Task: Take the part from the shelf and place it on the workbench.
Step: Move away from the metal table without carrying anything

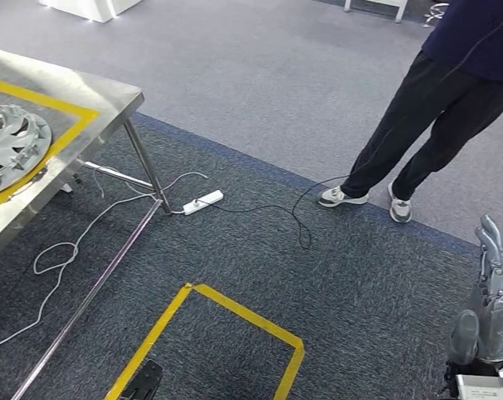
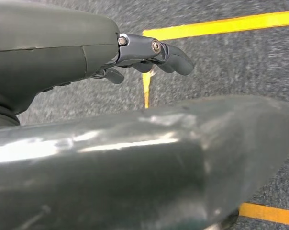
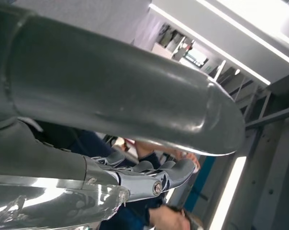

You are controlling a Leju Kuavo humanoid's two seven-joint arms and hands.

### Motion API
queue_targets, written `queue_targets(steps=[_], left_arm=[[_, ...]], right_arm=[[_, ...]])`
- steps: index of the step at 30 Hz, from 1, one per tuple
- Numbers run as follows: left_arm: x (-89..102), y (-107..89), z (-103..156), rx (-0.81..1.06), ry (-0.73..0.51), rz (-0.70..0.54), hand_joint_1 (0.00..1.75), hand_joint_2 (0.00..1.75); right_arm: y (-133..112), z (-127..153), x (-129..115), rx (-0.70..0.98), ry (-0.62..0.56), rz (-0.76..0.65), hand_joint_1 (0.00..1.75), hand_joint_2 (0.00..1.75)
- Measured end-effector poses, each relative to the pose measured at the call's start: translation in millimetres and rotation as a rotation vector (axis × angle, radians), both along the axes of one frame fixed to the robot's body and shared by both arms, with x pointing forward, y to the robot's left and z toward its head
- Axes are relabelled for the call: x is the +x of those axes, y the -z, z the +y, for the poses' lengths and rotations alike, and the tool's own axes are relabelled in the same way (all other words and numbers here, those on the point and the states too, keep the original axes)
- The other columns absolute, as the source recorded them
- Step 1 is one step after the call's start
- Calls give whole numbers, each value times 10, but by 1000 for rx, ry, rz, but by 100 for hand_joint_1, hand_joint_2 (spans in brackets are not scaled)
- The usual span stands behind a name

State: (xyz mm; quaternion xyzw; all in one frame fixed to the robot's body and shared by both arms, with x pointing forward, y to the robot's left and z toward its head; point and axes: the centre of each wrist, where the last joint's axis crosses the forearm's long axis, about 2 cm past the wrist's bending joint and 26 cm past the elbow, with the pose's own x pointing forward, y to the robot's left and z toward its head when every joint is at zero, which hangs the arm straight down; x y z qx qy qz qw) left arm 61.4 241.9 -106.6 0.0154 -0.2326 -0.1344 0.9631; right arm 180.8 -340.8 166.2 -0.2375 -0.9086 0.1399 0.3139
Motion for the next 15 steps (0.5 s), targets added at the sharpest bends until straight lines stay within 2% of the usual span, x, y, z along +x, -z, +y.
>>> queue_targets(steps=[5, 9, 15], left_arm=[[-8, 1, -1, 2, 9, 2, 0, 0], [-21, 0, -35, -6, 49, 21, 0, 0], [-9, -2, -41, -5, 74, 33, 0, 0]], right_arm=[[0, 4, -45, -3, 1, 2, 0, 0], [27, 24, -253, -16, 19, 22, 0, 0], [37, 42, -245, -43, 33, 19, 0, 0]])
